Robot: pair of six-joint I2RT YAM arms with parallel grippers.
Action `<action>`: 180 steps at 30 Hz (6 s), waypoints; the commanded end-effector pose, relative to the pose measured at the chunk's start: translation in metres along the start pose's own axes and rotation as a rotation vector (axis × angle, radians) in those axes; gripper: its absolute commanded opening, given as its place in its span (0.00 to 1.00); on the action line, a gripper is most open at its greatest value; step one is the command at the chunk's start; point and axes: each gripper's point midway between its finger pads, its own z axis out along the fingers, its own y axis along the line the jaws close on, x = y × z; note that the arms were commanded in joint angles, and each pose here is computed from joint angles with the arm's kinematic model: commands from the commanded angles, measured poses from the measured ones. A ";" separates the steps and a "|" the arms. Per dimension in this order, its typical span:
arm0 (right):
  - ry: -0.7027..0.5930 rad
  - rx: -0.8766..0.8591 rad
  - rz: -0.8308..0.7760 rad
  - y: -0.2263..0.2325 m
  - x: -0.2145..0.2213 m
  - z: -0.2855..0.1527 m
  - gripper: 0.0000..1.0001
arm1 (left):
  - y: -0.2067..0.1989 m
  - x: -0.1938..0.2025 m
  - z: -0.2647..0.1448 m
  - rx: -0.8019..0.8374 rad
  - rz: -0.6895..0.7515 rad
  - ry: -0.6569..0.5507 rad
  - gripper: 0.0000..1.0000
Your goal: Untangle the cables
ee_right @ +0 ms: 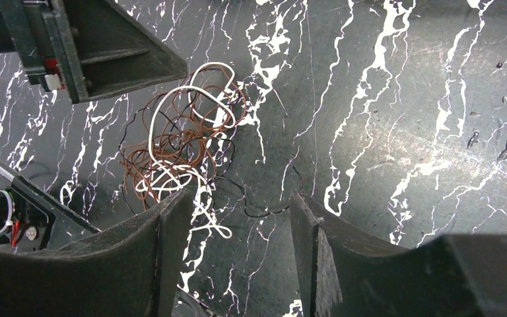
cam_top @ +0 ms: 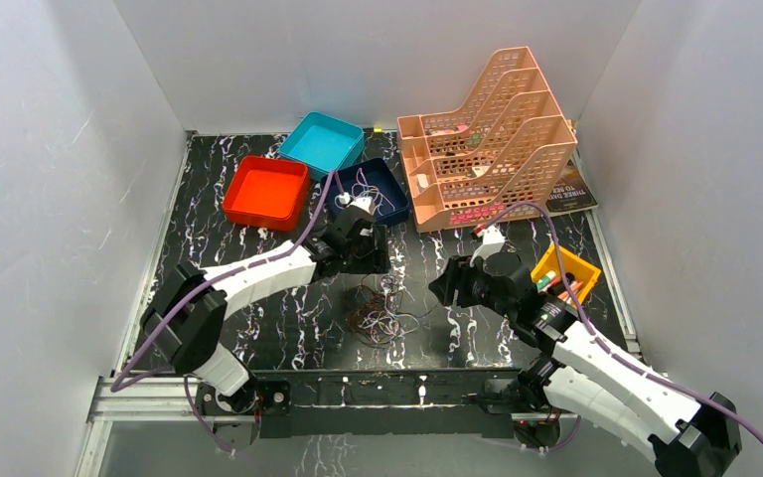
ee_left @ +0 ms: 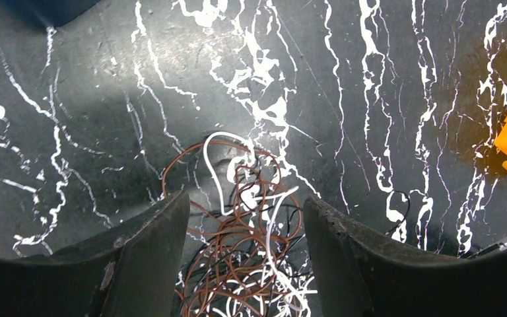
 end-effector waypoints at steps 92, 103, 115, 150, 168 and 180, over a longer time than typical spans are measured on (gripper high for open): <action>-0.322 -0.450 -0.066 0.107 -0.098 0.055 0.79 | -0.113 -0.113 -0.178 0.540 0.251 -0.342 0.00; -0.242 -0.279 0.040 0.064 -0.060 0.086 0.39 | -0.107 -0.135 -0.206 0.489 0.237 -0.426 0.00; -0.167 -0.236 0.071 0.040 -0.016 0.091 0.10 | -0.110 -0.164 -0.238 0.472 0.245 -0.538 0.00; -0.459 -0.572 -0.115 0.128 -0.120 0.018 0.68 | -0.123 -0.155 -0.236 0.557 0.257 -0.504 0.00; -0.374 -0.597 -0.054 0.124 -0.092 0.077 0.18 | -0.125 -0.155 -0.243 0.578 0.239 -0.511 0.00; -0.189 -0.539 0.007 0.090 -0.018 0.098 0.00 | -0.133 -0.185 -0.283 0.592 0.244 -0.644 0.00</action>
